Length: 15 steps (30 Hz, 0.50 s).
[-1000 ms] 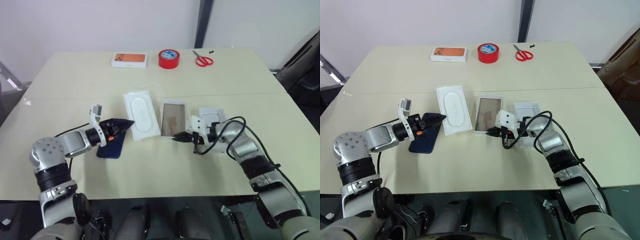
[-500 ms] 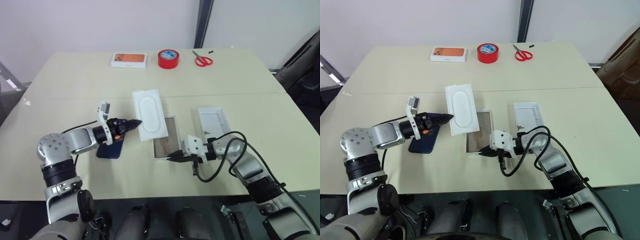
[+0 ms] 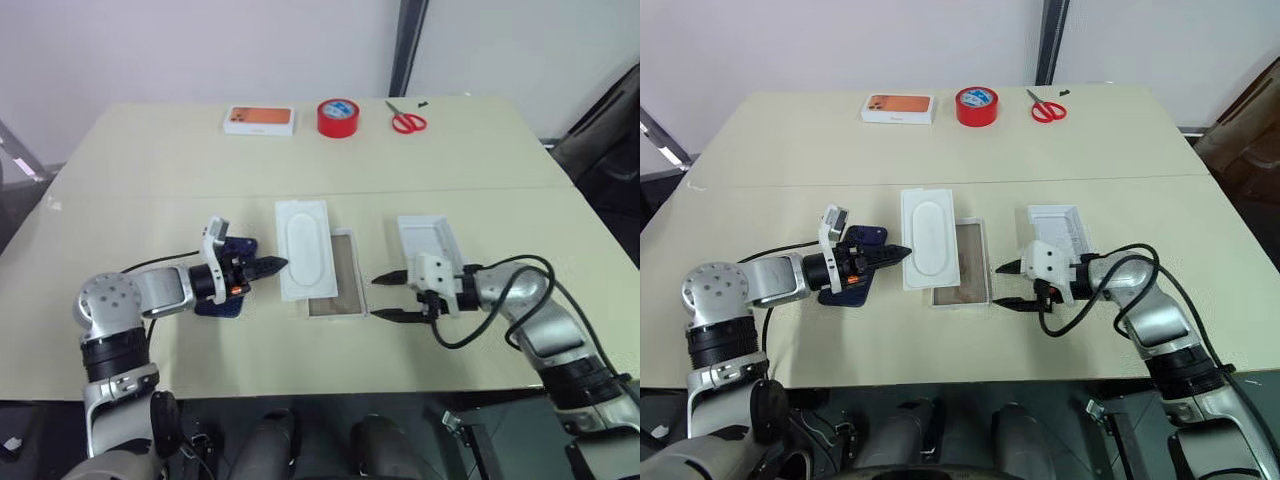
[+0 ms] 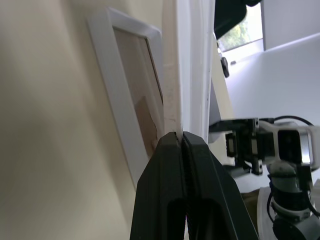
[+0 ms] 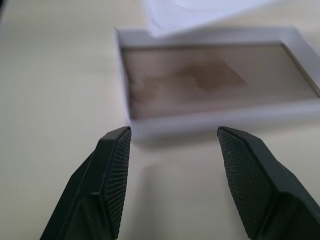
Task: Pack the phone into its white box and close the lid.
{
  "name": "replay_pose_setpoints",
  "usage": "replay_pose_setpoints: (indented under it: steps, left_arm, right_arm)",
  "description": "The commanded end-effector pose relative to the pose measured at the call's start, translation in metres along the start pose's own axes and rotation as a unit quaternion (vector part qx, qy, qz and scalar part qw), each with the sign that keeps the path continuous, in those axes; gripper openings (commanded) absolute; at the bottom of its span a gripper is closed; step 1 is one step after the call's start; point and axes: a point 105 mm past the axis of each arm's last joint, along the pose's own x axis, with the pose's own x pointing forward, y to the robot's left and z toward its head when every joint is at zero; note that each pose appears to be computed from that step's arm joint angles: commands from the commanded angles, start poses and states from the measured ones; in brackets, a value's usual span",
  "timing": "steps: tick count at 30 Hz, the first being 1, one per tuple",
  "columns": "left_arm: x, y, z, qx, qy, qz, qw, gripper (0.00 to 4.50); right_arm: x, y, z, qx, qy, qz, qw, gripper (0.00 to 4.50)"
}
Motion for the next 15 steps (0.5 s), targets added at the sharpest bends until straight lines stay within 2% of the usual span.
replay_pose_setpoints:
  steps: [1,7,11,15]
  left_arm:
    - [0.008,-0.010,-0.001,0.011,-0.005,-0.016,1.000,0.00]
    - [0.015,-0.011,-0.009,0.007,0.004,-0.016,1.000,0.00]
    - [0.016,-0.009,-0.009,0.007,0.005,-0.007,1.000,1.40]
    - [0.017,-0.009,-0.007,0.021,0.007,0.001,1.000,3.41]
  right_arm:
    - [-0.010,-0.020,0.011,-0.015,-0.019,-0.055,0.998,2.87]
    - [-0.008,-0.028,0.014,-0.027,-0.025,-0.074,0.997,2.87]
    - [-0.006,-0.030,0.014,-0.031,-0.027,-0.078,0.996,2.93]
    - [-0.004,-0.032,0.017,-0.034,-0.035,-0.080,0.996,2.93]
